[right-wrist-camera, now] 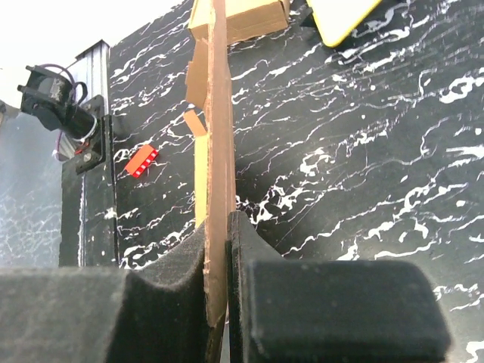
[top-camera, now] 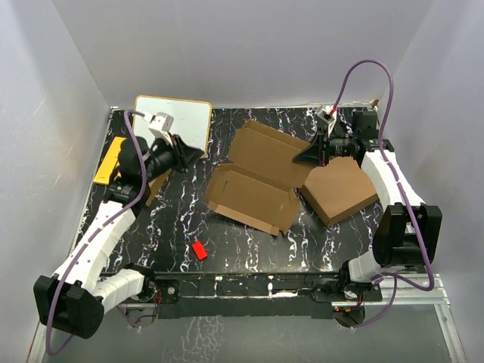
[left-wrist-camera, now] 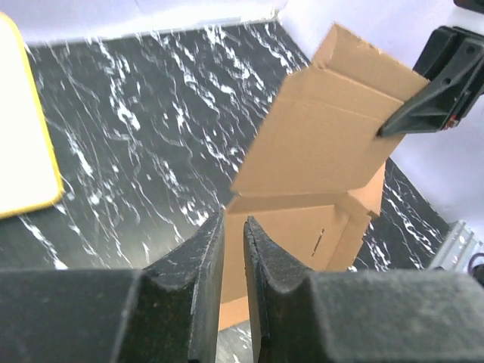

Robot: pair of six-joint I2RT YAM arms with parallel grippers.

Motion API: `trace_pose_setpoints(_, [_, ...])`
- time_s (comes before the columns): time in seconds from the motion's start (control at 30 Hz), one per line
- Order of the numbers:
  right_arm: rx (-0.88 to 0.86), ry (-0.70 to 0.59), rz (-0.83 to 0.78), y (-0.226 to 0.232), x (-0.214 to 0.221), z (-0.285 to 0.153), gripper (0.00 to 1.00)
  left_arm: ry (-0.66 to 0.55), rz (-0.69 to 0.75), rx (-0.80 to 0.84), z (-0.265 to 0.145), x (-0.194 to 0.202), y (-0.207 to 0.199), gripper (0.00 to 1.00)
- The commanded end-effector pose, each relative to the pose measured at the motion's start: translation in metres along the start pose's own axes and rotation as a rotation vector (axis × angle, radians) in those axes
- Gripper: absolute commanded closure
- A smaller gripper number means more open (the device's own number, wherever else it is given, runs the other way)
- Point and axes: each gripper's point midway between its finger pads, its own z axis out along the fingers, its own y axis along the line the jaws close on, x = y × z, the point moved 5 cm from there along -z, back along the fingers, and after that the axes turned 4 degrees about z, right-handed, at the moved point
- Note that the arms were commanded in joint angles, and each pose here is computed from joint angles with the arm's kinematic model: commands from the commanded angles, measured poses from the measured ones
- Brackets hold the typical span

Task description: Fold the paper box

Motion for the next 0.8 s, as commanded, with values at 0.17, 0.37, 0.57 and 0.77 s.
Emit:
trace_pose_setpoints(0.17, [-0.106,-0.021,-0.425,0.056,-0.081,-0.01,0.92,-0.117,0.279,0.221,-0.03,-0.075,-0.014,0.75])
trace_pose_setpoints(0.37, [-0.141,-0.023,-0.479,0.082,-0.094,-0.014,0.92,-0.183,0.442,0.4,-0.032,-0.077,-0.018,0.72])
trace_pose_setpoints(0.57, [-0.17,-0.021,-0.529,0.105,-0.097,-0.011,0.92,-0.204,0.625,0.568,-0.02,-0.071,-0.017,0.72])
trace_pose_setpoints(0.77, [-0.209,-0.03,-0.553,0.121,-0.099,-0.008,0.92,-0.18,0.698,0.73,-0.011,-0.048,-0.015,0.7])
